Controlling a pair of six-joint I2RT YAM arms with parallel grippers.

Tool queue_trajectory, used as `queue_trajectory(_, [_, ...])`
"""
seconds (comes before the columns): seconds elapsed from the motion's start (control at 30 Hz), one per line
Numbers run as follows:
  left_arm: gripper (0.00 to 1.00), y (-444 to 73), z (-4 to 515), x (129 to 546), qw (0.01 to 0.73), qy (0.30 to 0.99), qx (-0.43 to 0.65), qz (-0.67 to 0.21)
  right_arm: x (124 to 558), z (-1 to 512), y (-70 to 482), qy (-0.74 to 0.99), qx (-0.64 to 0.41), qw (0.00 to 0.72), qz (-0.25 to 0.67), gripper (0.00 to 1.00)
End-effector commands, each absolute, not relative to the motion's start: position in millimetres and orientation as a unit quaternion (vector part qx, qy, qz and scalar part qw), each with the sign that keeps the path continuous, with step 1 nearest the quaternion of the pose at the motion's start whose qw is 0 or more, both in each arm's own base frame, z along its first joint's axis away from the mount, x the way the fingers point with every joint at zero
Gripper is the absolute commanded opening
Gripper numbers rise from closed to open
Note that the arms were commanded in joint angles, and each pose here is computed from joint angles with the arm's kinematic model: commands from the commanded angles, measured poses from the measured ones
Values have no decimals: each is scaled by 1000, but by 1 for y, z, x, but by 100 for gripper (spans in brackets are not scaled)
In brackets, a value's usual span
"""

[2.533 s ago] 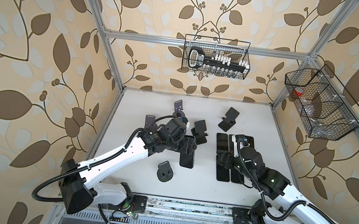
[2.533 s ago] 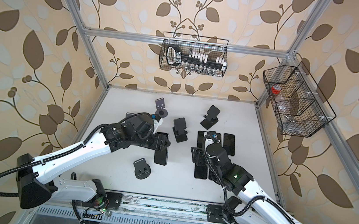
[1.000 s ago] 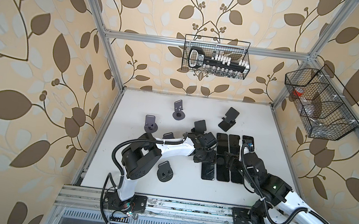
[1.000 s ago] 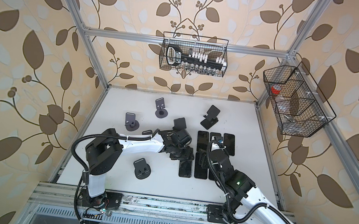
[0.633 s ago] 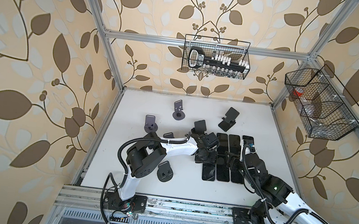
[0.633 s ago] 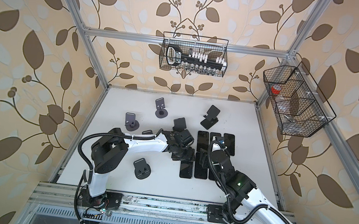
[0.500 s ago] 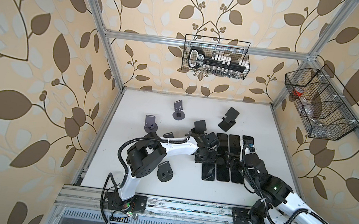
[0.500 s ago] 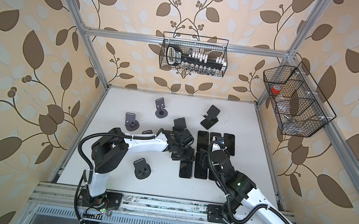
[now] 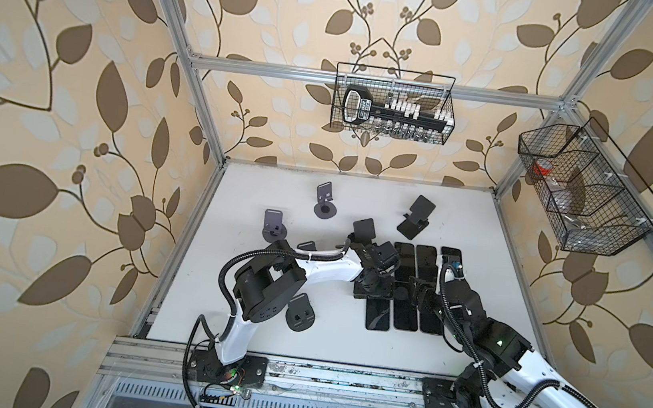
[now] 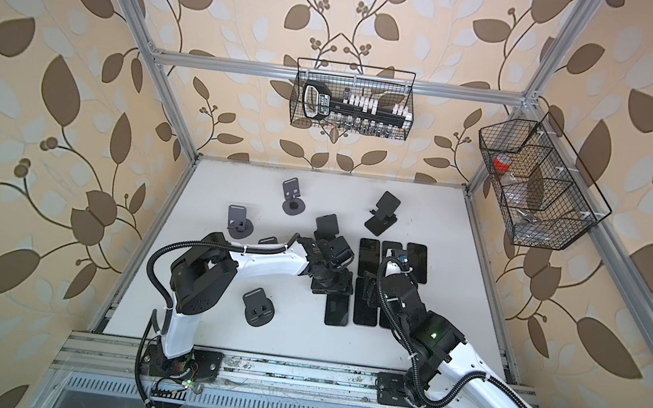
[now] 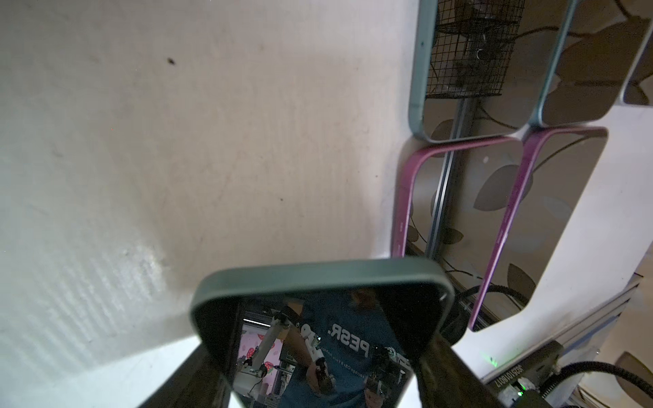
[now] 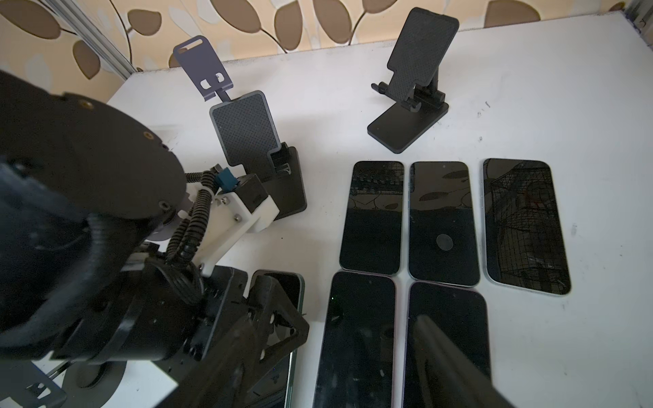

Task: Remove the phone from the phone stand
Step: 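Lower the green-edged phone beside the purple-edged phones with the left gripper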

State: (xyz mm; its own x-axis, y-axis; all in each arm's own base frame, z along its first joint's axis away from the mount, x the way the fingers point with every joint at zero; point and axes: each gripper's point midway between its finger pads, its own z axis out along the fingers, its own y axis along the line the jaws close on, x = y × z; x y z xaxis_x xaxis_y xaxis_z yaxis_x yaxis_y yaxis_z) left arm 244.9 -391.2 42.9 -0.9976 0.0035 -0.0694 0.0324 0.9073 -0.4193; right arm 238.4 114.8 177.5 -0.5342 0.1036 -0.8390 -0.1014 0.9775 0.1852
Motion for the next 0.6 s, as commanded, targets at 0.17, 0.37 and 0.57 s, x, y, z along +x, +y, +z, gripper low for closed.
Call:
queue_trajectory(0.17, [50, -405, 53, 255, 54, 973, -4, -225, 240, 178, 110, 865, 7, 491, 100, 72])
queue_trajectory(0.37, [52, -406, 53, 255, 52, 973, -2, -223, 240, 179, 112, 866, 4, 490, 101, 72])
queue_trajectory(0.57, [59, -405, 53, 255, 52, 974, -2, -222, 240, 180, 111, 865, 4, 491, 102, 73])
